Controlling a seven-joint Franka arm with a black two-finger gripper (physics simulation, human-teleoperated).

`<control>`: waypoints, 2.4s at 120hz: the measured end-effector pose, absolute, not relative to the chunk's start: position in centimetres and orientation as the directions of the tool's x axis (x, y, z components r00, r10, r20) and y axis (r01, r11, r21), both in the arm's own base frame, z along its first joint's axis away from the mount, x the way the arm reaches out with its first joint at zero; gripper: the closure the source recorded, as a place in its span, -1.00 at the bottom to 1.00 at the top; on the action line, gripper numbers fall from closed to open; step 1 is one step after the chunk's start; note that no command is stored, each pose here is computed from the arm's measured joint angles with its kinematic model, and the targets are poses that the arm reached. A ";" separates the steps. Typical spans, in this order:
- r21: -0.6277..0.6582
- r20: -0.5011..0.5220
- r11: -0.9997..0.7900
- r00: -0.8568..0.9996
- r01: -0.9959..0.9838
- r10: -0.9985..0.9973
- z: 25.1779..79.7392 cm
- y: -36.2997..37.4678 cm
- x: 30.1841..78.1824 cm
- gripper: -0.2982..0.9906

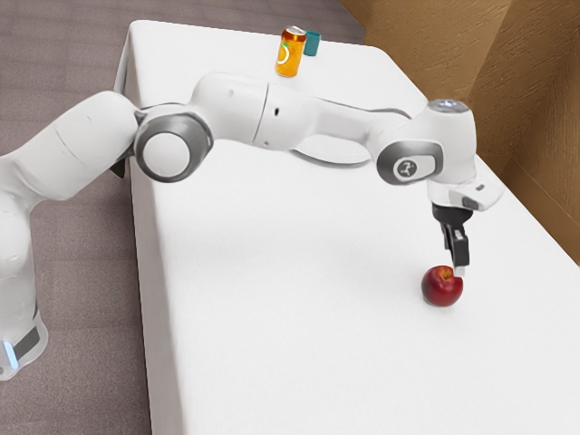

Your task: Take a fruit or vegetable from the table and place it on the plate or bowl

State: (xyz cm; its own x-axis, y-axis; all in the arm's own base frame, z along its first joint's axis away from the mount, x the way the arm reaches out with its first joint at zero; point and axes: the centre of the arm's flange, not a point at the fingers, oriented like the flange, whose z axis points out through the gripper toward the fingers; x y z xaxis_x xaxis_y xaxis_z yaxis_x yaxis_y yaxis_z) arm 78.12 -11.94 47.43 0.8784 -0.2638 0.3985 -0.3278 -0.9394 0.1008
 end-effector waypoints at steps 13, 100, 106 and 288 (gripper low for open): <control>0.115 0.394 -0.939 0.882 -0.325 -0.257 47.1 -12.1 78.1 -0.54; 0.174 0.328 -0.931 0.910 -0.321 -0.253 42.7 -13.4 78.0 -0.54; 0.179 0.322 -0.931 0.913 -0.319 -0.251 42.2 -13.4 78.1 -0.54; -0.017 0.273 -0.941 0.907 0.338 0.321 59.8 27.8 66.4 0.20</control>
State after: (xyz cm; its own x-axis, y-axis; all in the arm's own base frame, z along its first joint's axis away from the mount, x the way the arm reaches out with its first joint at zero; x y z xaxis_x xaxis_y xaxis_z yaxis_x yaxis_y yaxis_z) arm 66.39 27.82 59.84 0.9067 0.3212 0.2734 0.3384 -0.9409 -0.0167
